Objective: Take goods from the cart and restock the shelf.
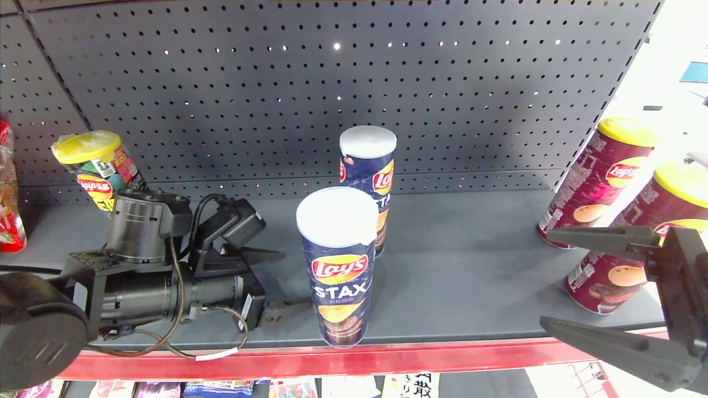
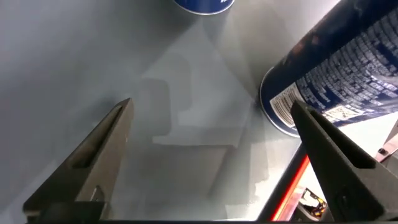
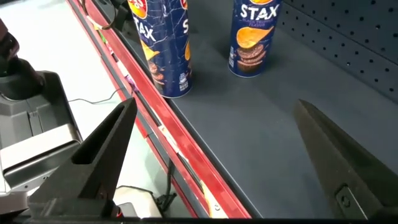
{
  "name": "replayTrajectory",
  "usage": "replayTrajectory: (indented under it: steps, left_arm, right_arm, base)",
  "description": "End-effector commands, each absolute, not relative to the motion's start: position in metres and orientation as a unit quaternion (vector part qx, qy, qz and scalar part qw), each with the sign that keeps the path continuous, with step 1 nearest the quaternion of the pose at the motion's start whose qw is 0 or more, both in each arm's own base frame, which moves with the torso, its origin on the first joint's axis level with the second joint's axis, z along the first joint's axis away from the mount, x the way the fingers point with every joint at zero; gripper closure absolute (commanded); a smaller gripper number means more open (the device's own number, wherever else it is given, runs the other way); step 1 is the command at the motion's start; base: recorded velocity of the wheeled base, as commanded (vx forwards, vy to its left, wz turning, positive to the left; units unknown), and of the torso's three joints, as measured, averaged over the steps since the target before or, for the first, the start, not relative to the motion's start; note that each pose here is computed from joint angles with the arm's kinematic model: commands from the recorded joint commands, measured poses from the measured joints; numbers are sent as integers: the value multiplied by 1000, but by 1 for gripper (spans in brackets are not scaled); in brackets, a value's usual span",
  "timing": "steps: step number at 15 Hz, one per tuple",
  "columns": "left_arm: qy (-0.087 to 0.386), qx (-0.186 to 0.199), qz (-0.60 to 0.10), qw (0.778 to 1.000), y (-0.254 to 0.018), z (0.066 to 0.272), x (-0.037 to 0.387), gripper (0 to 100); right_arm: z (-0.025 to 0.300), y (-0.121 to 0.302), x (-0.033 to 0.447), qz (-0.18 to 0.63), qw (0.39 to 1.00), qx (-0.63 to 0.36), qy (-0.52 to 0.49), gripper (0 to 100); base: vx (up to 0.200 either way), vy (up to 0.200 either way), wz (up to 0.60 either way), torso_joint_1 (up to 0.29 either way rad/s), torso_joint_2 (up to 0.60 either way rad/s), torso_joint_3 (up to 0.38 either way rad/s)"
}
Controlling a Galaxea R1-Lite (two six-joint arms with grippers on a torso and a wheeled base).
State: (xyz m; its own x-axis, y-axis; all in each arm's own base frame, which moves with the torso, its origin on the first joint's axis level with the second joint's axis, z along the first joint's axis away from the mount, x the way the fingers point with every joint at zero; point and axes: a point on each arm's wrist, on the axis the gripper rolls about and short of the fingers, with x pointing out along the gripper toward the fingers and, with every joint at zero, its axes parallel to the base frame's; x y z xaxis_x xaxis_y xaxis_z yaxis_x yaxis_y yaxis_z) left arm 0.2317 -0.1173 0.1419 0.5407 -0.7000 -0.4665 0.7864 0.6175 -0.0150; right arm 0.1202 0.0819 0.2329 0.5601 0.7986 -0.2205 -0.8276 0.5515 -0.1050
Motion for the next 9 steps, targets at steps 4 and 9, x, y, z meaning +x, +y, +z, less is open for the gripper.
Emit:
replayTrajectory:
  steps: [4,9]
  left_arm:
    - [221,98,-427,871,-120,141,237,0]
    - [235,96,-427,868,-111,135,219,0]
  right_arm:
    - [233,82,121,462,878,-99,74,0]
    - [234,82,122,462,878,-99,73,0]
  base:
    - [0,0,0,0,0,0]
    - [0,0,0,0,0,0]
